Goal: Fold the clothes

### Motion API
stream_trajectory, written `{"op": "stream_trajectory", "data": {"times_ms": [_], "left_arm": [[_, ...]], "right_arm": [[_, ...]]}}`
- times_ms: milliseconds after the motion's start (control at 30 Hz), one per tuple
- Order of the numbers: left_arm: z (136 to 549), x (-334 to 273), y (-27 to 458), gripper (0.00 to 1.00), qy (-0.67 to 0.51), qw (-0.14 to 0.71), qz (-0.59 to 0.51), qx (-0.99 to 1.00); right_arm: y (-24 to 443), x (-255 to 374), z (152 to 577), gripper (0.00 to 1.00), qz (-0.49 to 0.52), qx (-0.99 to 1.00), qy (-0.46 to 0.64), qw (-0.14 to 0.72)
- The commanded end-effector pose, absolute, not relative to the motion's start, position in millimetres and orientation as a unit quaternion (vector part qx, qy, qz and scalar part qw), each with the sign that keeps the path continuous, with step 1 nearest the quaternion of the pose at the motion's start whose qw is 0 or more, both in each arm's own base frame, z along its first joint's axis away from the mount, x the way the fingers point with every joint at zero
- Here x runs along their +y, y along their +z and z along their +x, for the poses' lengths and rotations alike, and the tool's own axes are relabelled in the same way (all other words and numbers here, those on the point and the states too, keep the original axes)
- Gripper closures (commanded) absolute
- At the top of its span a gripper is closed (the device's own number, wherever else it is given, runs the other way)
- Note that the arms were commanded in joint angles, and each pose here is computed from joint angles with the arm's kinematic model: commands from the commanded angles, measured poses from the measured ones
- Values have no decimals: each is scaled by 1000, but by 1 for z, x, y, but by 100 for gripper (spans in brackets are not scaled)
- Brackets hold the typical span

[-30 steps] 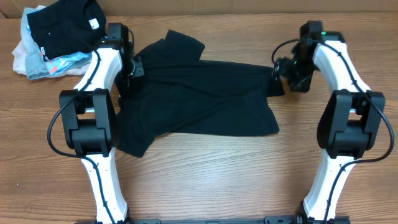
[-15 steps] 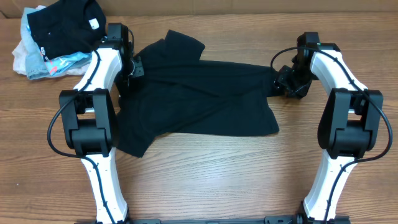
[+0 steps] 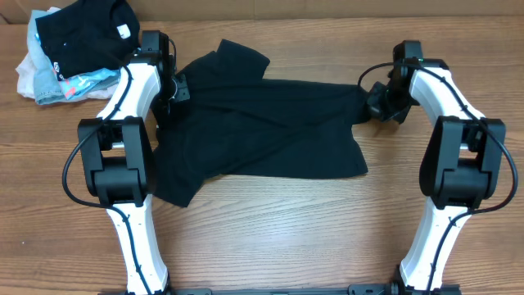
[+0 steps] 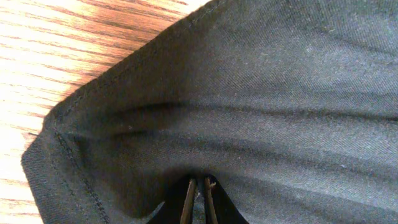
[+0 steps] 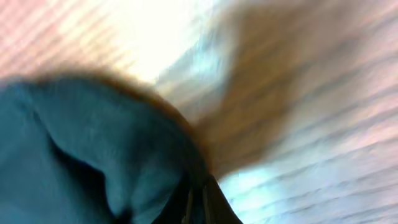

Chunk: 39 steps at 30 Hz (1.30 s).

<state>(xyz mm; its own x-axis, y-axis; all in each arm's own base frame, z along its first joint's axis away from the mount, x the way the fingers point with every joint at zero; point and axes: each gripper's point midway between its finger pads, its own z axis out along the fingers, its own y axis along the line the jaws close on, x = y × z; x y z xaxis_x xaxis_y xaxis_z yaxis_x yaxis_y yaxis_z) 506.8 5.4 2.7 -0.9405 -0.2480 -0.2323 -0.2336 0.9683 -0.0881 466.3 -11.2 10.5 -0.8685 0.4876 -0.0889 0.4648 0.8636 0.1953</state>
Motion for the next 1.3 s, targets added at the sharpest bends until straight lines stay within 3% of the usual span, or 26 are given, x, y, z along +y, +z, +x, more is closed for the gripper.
{"op": "stream_trajectory", "data": {"times_ms": [0, 233, 267, 300, 367, 567, 733, 967, 1200, 1233, 1267], "left_arm": [[478, 23, -46, 89, -1, 55, -131, 990], [477, 23, -46, 89, -1, 55, -131, 990], [477, 23, -46, 89, -1, 55, -131, 990], [477, 23, -46, 89, -1, 54, -131, 990], [476, 23, -46, 89, -1, 52, -131, 990], [475, 23, -45, 89, -1, 49, -131, 990], [476, 23, -31, 95, 0, 43, -131, 990], [492, 22, 27, 96, -1, 52, -130, 990], [506, 10, 97, 96, -34, 84, -125, 988], [508, 4, 106, 91, -51, 90, -122, 987], [510, -2, 112, 74, -68, 94, -119, 986]], "right_arm": [[62, -42, 517, 96, 231, 956, 71, 169], [143, -87, 574, 93, 231, 921, 8, 314], [148, -90, 577, 78, 228, 918, 1, 324], [152, -92, 580, 56, 229, 915, -5, 332], [153, -94, 580, 0, 230, 914, -10, 335], [139, -92, 561, 0, 233, 928, -16, 290], [126, -84, 540, 0, 231, 943, -6, 237], [120, -48, 528, 0, 212, 954, 86, 194], [121, -34, 516, 0, 206, 959, 103, 168], [120, -30, 514, 0, 204, 960, 103, 162], [119, -25, 512, 0, 200, 961, 107, 156]]}}
